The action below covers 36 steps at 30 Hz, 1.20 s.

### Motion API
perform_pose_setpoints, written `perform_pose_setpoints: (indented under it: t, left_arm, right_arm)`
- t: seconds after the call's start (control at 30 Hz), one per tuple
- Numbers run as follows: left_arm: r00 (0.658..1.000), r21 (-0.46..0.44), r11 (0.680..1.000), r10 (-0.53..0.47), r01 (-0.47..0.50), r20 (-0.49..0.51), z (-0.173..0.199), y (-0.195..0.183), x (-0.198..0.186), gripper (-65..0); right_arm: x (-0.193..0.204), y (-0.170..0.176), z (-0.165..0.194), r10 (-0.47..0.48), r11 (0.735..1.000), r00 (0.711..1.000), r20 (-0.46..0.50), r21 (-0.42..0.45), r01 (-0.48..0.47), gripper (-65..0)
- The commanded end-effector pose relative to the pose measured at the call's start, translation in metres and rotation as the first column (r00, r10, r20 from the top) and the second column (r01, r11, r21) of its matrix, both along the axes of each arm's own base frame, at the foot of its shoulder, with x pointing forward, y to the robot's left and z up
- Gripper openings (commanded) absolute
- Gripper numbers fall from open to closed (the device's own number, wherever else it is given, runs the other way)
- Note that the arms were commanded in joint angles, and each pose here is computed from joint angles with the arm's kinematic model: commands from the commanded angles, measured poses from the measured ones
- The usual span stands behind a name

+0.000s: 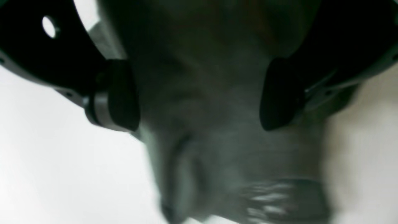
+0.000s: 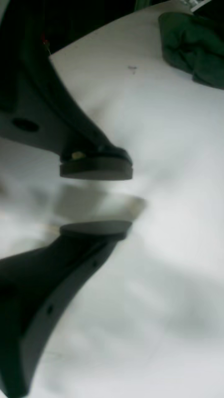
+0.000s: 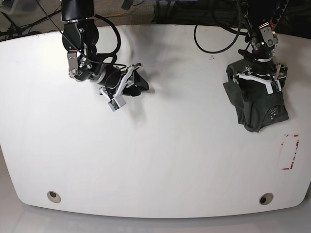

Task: Fold the T-shirt properly
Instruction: 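Grasp the folded shirt with the left gripper and drag it toward the red outline, then slide the held shirt further with the left gripper off the table edge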

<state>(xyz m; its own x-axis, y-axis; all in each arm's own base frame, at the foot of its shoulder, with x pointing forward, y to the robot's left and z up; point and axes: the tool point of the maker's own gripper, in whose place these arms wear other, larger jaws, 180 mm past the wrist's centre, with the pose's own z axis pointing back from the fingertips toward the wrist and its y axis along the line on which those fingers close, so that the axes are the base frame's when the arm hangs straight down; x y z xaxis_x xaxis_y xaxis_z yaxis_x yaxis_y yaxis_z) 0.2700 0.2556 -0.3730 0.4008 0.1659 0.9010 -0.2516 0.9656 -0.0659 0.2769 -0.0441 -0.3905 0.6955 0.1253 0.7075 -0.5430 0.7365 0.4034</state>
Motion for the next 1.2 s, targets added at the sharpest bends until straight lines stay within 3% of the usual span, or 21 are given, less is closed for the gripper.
perform_pose_setpoints:
  t: [0.0, 0.2, 0.67, 1.17]
  left_arm:
    - [0.999, 0.015, 1.0, -0.003, 0.002, 0.045, 0.01, 0.001, 0.001, -8.9]
    - [0.998, 0.05, 0.998, 0.033, -0.036, 0.046, 0.015, 0.024, -0.003, -8.9]
    - [0.988, 0.1, 0.995, -0.028, 0.013, 0.151, 0.061, 0.01, 0.012, -8.9]
    - [0.994, 0.111, 0.993, 0.026, -0.038, 0.11, 0.047, 0.037, 0.003, -8.9]
  right_arm:
    - [0.008, 0.001, 0.012, 0.0, 1.0, 0.999, 0.038, 0.021, -0.001, -44.7]
    - [0.007, 0.001, 0.011, 0.004, 1.0, 0.999, 0.033, 0.016, -0.005, -44.7]
    - [0.007, 0.001, 0.011, 0.005, 1.0, 0.999, 0.031, 0.015, -0.005, -44.7]
    - [0.006, 0.001, 0.01, 0.006, 1.0, 1.0, 0.029, 0.015, -0.007, -44.7]
